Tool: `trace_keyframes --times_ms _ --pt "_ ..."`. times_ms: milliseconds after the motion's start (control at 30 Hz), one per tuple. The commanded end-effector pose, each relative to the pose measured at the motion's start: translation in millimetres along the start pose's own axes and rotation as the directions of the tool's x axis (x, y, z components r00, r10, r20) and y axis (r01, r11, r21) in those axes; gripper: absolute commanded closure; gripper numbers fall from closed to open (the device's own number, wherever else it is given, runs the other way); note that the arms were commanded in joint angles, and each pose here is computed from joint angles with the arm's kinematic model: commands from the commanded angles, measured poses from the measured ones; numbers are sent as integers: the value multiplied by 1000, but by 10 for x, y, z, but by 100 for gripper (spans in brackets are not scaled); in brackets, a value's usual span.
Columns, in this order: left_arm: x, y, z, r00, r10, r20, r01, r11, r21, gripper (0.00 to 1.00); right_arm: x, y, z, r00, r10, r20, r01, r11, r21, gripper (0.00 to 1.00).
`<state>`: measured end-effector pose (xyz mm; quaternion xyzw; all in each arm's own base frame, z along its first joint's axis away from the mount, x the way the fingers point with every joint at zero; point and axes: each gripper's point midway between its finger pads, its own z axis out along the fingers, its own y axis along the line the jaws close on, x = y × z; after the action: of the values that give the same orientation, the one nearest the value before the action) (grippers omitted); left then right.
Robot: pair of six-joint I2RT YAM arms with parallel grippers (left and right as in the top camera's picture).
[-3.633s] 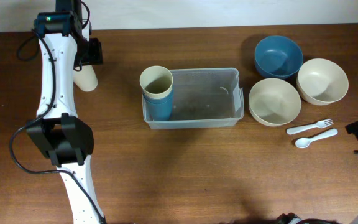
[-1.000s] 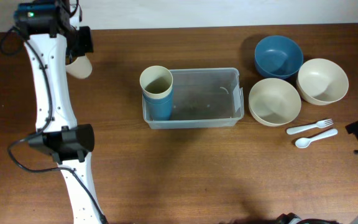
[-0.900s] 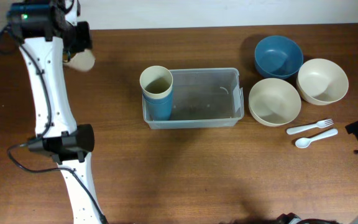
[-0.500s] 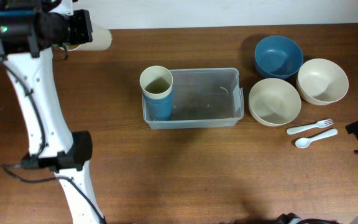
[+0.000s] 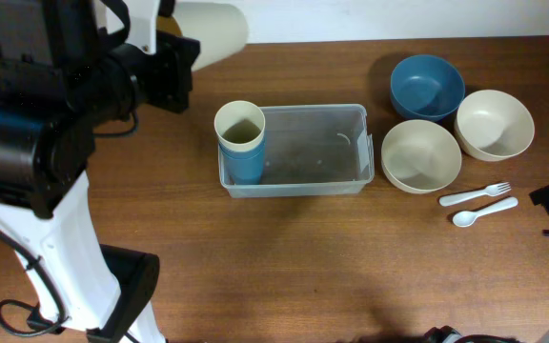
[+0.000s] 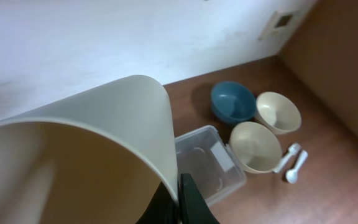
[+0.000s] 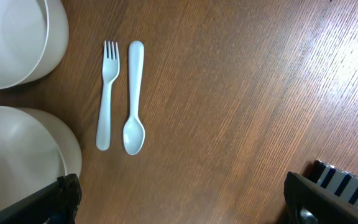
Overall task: Pack container
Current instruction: 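Lift the cream cup and carry it over the container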
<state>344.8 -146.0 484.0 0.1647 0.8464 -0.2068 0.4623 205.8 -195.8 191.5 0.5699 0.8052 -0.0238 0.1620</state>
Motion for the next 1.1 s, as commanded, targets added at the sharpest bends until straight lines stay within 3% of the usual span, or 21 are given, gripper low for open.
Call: trace_keyframes --times_ms 0,267,667,1067 --pt "104 -103 158 998 4 -62 -2 999 34 98 -15 -35 14 1000 14 4 -14 1000 13 1" --pt "454 21 553 969 -36 -243 36 999 -5 98 -15 -35 14 1000 14 4 -14 1000 13 1" --pt "421 -54 338 977 -25 -214 26 1000 2 98 -15 -35 14 1000 14 4 -14 1000 13 1" --pt "751 -12 392 939 -60 -338 59 998 -14 98 -15 -35 14 1000 14 4 -14 1000 13 1"
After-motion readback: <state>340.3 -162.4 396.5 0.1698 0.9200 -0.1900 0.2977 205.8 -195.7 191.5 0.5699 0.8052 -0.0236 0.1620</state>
